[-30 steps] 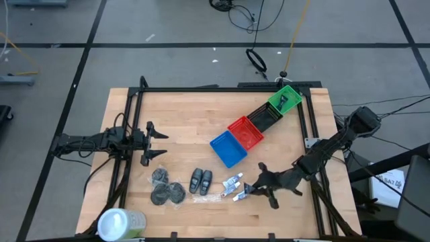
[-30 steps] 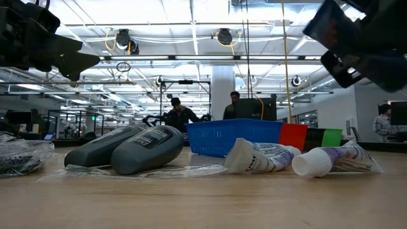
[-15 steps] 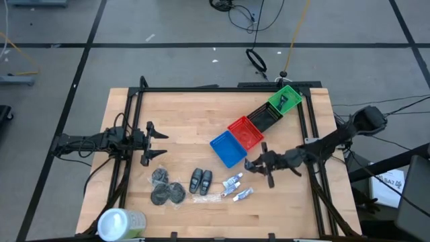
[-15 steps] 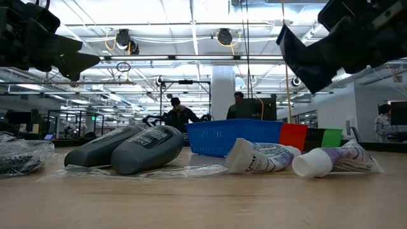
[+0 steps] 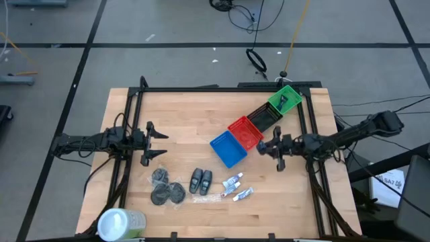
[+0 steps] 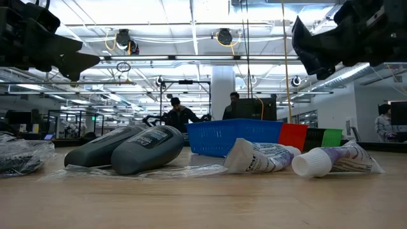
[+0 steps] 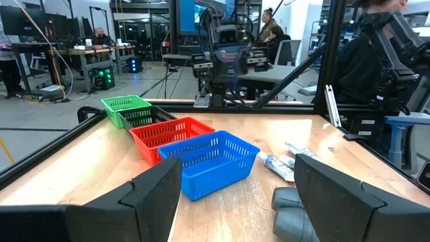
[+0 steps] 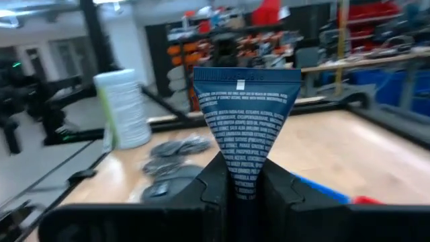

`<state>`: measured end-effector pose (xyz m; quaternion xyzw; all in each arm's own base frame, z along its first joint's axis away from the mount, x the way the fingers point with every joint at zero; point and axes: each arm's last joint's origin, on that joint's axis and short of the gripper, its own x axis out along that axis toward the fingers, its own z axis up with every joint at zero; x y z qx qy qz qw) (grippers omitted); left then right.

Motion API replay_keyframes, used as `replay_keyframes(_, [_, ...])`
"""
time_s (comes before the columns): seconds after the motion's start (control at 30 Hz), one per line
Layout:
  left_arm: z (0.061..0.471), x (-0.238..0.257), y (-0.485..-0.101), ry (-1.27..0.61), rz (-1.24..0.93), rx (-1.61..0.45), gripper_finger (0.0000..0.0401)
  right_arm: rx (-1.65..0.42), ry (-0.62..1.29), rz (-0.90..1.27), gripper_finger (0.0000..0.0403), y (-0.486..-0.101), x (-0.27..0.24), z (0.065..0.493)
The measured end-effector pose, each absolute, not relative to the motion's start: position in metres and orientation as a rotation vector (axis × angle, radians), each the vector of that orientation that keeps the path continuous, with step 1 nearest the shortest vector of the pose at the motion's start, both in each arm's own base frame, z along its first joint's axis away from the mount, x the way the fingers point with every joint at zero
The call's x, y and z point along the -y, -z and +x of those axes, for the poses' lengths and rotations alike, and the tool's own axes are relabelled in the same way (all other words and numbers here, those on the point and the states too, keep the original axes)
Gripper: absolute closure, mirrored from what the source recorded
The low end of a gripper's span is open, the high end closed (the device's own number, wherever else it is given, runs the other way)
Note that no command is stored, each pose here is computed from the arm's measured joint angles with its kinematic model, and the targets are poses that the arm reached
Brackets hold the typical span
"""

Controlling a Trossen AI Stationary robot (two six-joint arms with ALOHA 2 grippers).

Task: Pick & Place Travel size toiletries
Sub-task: Put the shave cream into the green bin

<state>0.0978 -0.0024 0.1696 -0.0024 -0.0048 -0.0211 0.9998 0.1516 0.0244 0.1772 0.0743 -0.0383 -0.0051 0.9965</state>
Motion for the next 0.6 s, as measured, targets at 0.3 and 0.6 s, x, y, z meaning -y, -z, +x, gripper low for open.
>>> replay_keyframes(0.3, [0.098, 0.002, -0.170, 0.042, -0.005, 0.010, 0.0118, 0.172, 0.285, 0.087, 0.0365, -0.186, 0.003, 0.144])
replay_keyframes(0.6, [0.098, 0.002, -0.170, 0.042, -0.005, 0.010, 0.0118, 0.210, 0.493, 0.035, 0.0366, -0.192, 0.025, 0.137])
